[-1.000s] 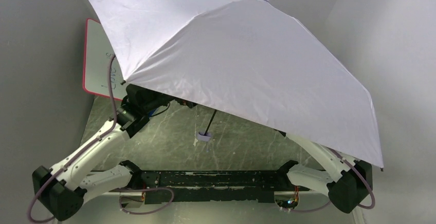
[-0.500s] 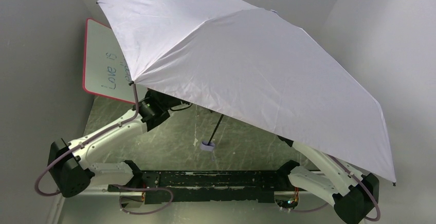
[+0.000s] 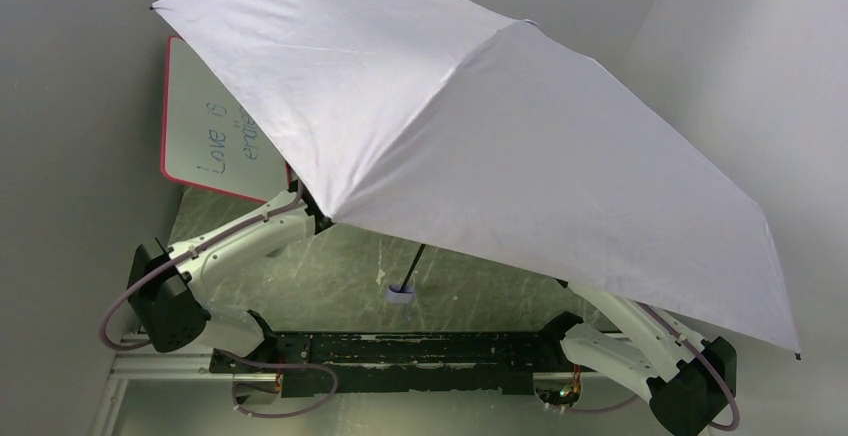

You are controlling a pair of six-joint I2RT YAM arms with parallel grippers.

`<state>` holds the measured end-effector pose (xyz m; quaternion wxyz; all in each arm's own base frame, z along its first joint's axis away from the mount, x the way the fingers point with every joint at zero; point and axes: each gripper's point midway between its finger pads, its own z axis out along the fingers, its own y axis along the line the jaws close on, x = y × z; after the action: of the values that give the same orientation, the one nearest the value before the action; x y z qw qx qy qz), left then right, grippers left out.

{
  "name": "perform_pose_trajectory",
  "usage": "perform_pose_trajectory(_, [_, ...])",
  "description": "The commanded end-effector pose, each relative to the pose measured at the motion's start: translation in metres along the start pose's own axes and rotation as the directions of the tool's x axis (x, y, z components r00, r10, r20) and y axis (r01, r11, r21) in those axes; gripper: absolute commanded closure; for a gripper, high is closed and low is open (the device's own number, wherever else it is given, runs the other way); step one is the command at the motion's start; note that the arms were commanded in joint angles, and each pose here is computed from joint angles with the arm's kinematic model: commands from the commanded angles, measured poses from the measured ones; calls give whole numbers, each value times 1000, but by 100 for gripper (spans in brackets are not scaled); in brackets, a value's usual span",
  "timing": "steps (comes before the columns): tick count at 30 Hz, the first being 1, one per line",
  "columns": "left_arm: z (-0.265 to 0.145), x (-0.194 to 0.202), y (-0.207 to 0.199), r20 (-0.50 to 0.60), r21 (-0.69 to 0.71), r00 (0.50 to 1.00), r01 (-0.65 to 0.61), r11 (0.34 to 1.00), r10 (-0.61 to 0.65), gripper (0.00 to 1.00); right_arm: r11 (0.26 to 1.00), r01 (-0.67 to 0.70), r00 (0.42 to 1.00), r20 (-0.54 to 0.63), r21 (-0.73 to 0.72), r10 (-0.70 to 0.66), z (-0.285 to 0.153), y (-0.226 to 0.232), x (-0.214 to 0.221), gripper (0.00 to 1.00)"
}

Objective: Put away the umbrella

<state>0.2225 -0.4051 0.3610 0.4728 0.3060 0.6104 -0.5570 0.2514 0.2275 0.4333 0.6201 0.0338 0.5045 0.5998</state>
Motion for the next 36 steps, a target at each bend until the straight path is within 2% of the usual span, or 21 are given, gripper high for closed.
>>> perform_pose_trajectory(1, [8,-27,-18,35,74,994,-104,992,102,29,991,-2,998,56,-134,9,-4,34,-18,100])
perform_pose_trajectory(9, [12,-23,-13,-3,71,987,-160,985,160,60,988,11,998,63,-153,-1,-4,39,-21,100])
perform_pose_trajectory(12, [10,-25,-15,11,76,986,-169,983,168,77,988,13,998,59,-151,-4,-3,38,-20,100])
perform_pose_trajectory(14, [11,-27,-15,24,75,985,-170,983,169,94,989,16,999,53,-146,-9,0,36,-18,100])
perform_pose_trajectory(17, [12,-32,-15,35,75,983,-180,981,178,95,991,30,999,46,-128,-24,2,31,-16,100])
perform_pose_trajectory(19, [15,-28,-18,4,95,990,-142,985,143,95,993,45,998,46,-107,-40,2,26,-15,100])
perform_pose_trajectory(23, [24,-20,-19,-56,147,985,-155,977,165,95,994,62,997,51,-87,-58,2,23,-16,100])
perform_pose_trajectory(32, [6,-48,-2,27,-47,972,-234,971,235,95,994,81,996,42,-70,-79,1,19,-15,95])
perform_pose_trajectory(36, [-5,-66,7,80,-152,963,-243,958,257,95,994,94,995,44,-55,-91,2,17,-16,81])
